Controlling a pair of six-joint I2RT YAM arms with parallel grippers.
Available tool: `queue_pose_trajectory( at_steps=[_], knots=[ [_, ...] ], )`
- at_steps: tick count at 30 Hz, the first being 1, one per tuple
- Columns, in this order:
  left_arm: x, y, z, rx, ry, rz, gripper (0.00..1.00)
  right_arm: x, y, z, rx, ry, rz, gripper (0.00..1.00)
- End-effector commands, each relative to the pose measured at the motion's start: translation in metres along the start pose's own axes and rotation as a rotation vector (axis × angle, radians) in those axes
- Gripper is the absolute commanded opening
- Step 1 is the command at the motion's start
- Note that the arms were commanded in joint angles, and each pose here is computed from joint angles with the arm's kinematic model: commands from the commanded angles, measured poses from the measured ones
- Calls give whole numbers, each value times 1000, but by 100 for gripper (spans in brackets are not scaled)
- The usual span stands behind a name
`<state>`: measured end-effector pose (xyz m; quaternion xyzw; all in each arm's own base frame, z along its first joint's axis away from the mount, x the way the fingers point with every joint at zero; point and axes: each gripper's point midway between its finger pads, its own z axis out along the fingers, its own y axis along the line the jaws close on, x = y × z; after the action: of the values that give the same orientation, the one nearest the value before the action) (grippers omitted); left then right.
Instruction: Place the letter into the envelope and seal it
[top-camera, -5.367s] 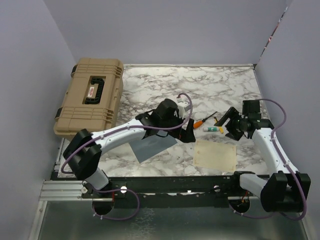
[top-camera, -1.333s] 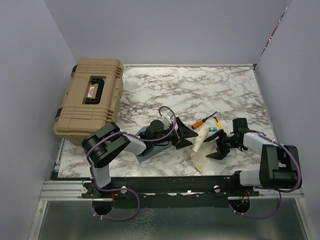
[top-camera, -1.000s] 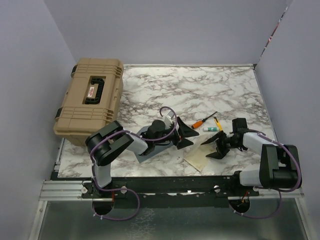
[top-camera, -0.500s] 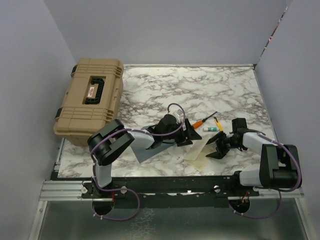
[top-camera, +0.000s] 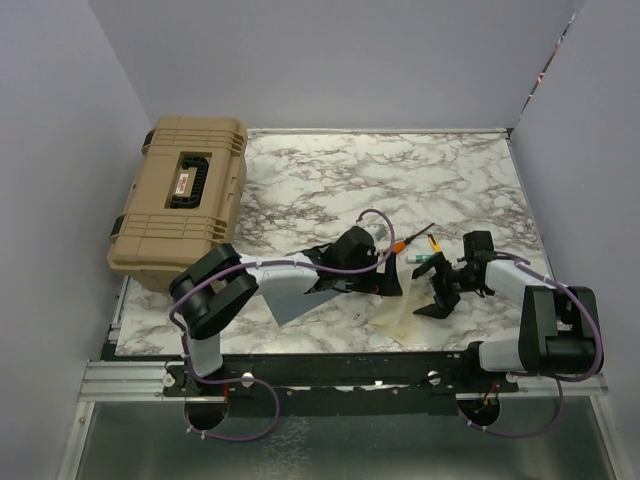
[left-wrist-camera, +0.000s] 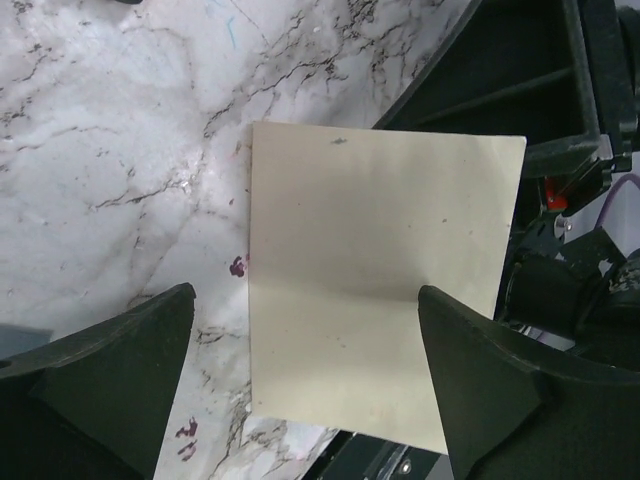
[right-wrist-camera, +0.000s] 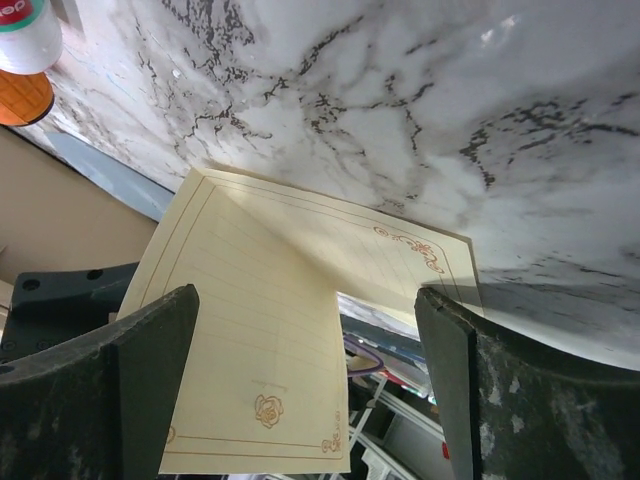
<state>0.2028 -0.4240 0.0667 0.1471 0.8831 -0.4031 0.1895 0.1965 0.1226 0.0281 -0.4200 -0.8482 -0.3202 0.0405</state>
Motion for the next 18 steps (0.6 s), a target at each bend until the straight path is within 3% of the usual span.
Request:
queue_pose_trajectory(
  at_steps=[1, 9, 15, 18],
  knots=[
    [-27, -15, -22, -19, -91, 66, 94, -27, -43, 5, 195, -150, -74, 94],
    [-53, -50, -47, 45, -171, 58, 96, -27, -34, -4, 179, -168, -86, 92],
    [-34, -58, -31, 21, -124, 156, 99, -28, -29, -8, 171, -183, -98, 91],
    [-22, -45, -19, -74, -64, 196, 93, -28, -30, -8, 175, -182, -97, 91]
  ],
)
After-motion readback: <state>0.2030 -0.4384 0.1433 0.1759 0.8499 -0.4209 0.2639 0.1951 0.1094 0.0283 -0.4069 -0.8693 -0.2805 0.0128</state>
